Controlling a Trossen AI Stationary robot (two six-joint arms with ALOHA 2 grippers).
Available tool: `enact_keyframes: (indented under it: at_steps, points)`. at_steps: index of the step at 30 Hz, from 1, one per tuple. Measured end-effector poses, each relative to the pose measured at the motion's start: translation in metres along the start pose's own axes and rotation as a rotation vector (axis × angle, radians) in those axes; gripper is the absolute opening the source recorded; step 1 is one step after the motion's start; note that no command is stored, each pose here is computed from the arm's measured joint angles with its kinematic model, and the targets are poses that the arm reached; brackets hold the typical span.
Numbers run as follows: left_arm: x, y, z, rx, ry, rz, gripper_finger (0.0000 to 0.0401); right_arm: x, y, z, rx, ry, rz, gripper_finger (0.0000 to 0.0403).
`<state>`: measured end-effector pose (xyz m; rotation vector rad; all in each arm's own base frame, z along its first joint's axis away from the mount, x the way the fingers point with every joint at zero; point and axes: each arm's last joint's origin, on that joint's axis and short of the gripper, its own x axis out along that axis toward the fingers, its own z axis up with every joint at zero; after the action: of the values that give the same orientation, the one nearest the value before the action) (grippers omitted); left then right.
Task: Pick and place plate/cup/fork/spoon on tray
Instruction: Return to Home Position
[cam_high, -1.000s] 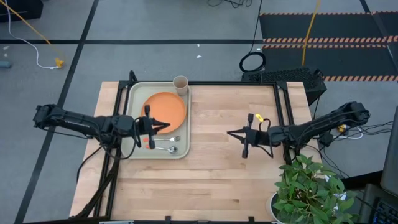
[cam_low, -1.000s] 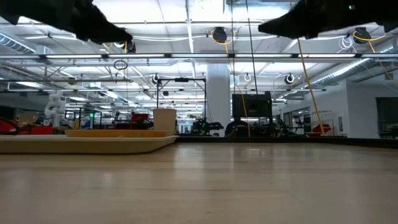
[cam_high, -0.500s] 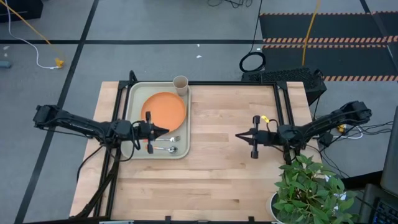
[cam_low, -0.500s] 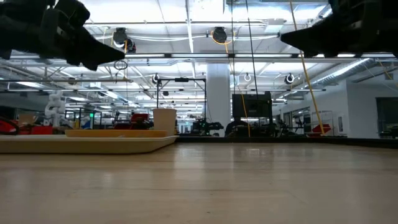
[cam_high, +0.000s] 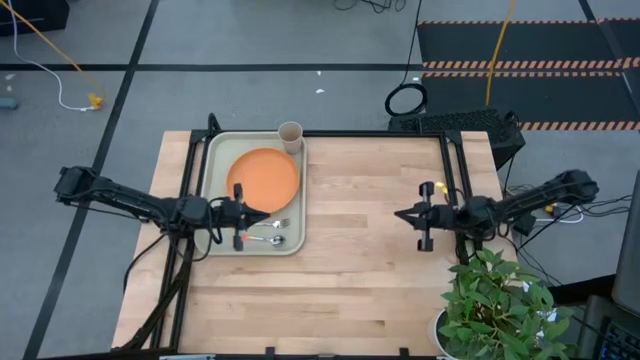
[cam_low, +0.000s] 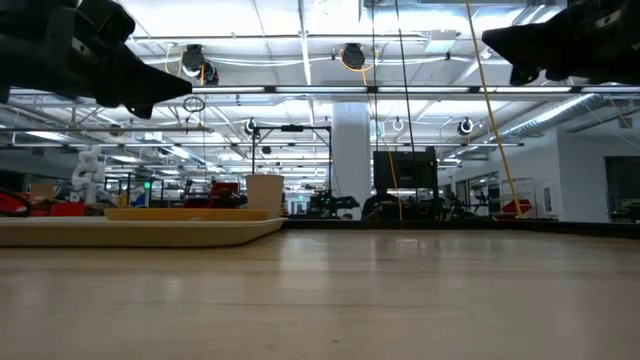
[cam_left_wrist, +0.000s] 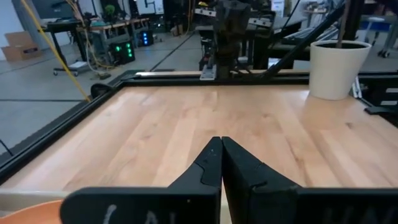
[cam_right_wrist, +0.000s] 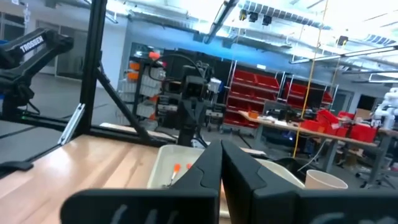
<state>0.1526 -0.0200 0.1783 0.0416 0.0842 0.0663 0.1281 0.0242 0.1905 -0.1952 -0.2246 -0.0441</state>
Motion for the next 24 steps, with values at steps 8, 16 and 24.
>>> enact_keyframes:
  at_steps: [8, 16, 24]
  points:
    - [-0.003, -0.003, 0.002, 0.001, -0.015, -0.022, 0.0004, -0.012, -0.005, 0.005, 0.030, -0.008, -0.002, 0.0000]
    - [-0.004, -0.005, 0.005, -0.037, -0.043, -0.041, 0.0012, -0.022, -0.006, -0.002, 0.058, 0.076, 0.020, 0.0000]
    - [-0.005, -0.008, 0.009, -0.057, -0.076, -0.058, 0.0014, -0.027, -0.006, -0.001, 0.080, 0.051, 0.103, 0.0000]
